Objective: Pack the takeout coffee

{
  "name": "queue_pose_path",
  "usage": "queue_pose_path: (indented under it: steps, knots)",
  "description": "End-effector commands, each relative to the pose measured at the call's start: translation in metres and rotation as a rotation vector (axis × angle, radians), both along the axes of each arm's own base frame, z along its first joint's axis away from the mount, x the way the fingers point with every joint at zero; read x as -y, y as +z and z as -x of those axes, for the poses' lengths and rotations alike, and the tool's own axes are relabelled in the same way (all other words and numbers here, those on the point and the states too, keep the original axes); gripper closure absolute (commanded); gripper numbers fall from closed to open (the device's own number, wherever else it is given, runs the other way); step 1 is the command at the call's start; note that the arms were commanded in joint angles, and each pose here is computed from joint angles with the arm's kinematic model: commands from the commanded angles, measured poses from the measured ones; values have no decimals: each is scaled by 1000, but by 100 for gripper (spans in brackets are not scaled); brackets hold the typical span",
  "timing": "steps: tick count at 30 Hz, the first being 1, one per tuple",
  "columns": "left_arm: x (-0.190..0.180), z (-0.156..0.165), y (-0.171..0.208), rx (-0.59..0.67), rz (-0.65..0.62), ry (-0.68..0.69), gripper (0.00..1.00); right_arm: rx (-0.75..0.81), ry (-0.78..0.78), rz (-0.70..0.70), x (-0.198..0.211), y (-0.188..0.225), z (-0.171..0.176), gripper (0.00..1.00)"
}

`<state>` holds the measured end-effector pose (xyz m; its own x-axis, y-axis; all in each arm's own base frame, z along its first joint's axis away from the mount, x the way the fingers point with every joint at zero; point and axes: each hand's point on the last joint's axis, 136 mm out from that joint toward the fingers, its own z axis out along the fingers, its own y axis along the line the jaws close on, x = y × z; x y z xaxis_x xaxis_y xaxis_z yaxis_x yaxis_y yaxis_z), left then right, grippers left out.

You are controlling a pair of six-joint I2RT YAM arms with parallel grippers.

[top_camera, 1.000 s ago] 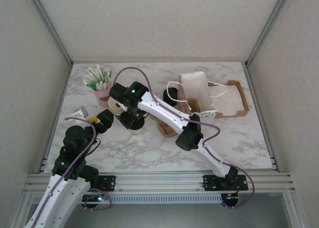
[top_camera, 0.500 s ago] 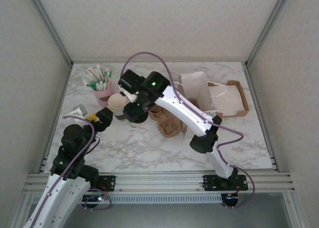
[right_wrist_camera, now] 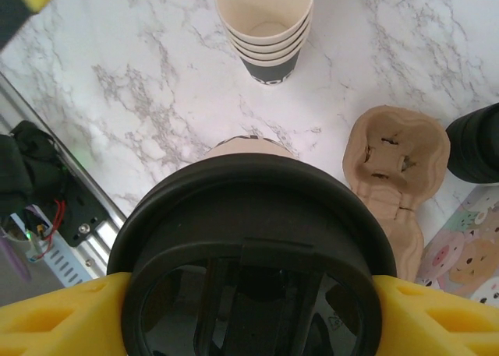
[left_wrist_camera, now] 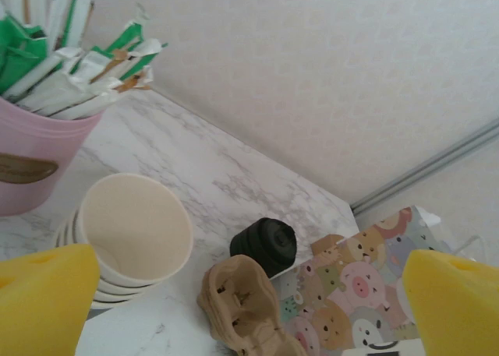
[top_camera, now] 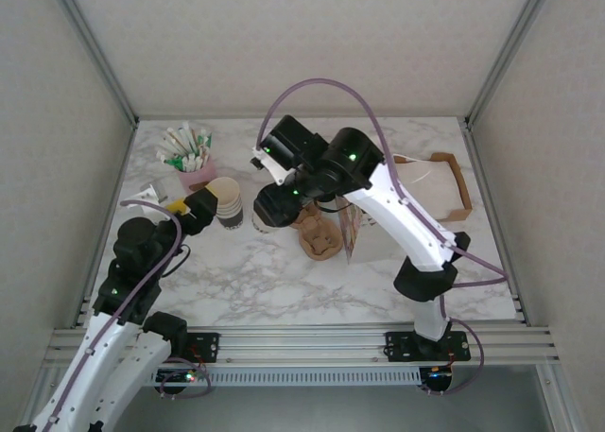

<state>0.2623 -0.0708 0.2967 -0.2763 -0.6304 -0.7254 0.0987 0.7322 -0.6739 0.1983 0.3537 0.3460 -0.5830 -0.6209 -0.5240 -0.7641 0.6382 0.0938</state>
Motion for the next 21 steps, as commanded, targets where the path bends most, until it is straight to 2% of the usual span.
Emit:
queue_pose_path:
  steps: [1, 10, 21]
  knots:
    - [10, -4, 30, 78, 18, -57, 0, 11, 3, -45, 15, 20, 14, 26]
    - [45, -24, 49, 101, 60, -191, 3, 102, -61, -81, 56, 52, 18, 25]
    - [117, -34, 79, 144, 29, -341, 3, 189, -187, -96, 119, 76, 16, 25]
